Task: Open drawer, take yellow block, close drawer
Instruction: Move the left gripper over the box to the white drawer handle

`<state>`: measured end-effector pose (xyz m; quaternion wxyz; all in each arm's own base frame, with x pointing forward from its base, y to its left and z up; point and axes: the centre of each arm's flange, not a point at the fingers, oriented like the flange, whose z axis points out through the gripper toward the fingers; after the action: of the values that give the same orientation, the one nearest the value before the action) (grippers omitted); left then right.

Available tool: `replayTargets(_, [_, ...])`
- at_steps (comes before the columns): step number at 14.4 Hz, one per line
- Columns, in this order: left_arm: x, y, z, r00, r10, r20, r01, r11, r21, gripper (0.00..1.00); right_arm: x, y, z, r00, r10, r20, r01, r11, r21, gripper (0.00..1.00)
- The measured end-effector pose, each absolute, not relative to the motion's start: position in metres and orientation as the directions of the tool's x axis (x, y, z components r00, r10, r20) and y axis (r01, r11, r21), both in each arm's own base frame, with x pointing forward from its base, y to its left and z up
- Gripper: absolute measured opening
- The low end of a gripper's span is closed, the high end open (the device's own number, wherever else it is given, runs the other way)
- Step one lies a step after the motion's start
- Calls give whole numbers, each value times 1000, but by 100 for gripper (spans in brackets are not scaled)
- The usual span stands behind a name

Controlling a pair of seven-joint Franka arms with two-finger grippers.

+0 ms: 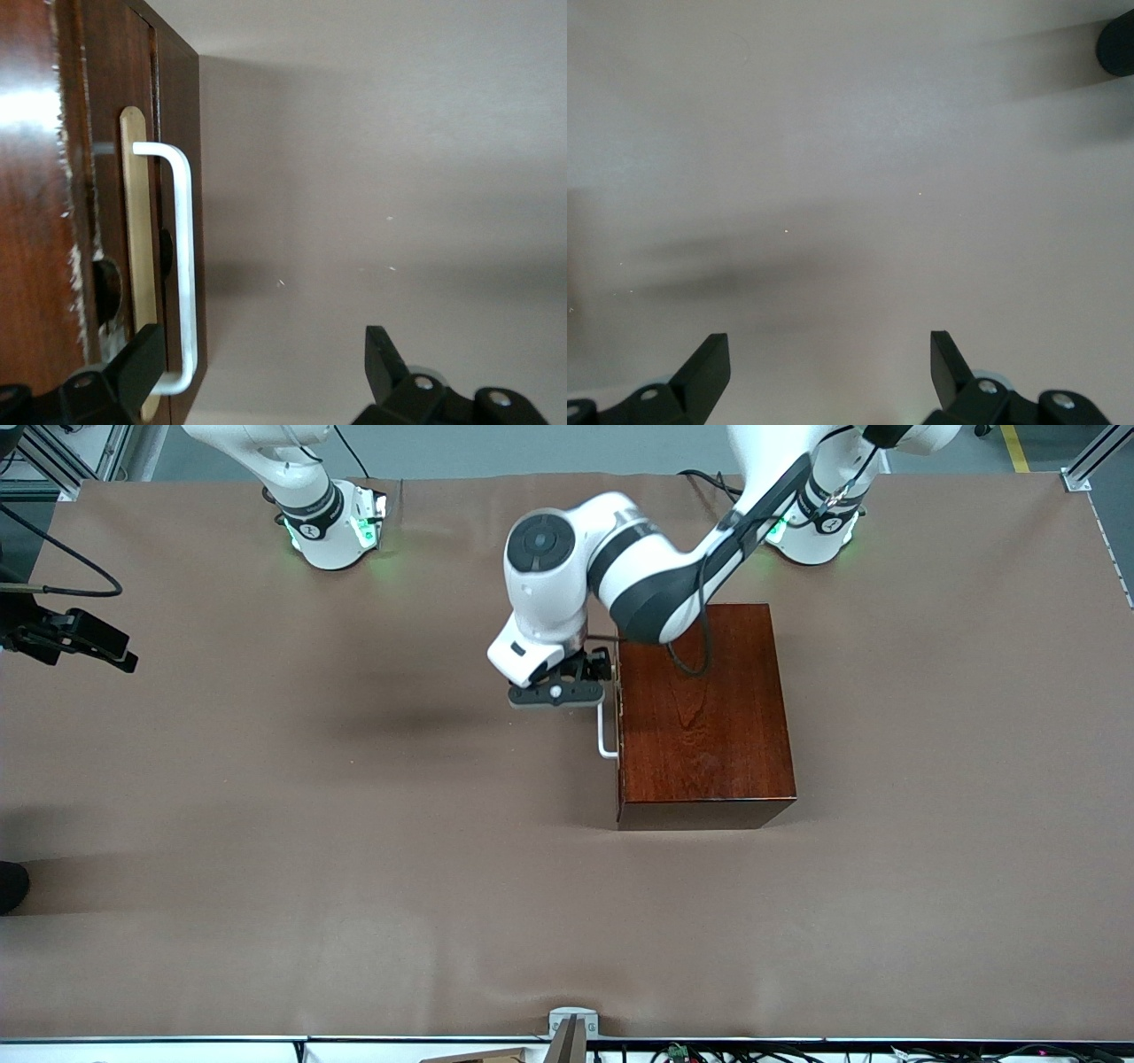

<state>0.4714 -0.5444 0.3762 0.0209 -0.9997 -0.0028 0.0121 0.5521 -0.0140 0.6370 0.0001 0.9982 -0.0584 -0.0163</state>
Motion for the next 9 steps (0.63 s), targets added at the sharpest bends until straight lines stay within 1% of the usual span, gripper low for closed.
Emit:
replayTargets(3, [478,-541,351,999,-11,-47,-14,-998,-67,100,552,-14,637,993,-117,-32,-117,-993,2,100])
replayTargets(9, [479,-540,328,997,-16,-73,-23,-996,-88,100,553,-14,638,993,-116,-26,-116,-993,1,100])
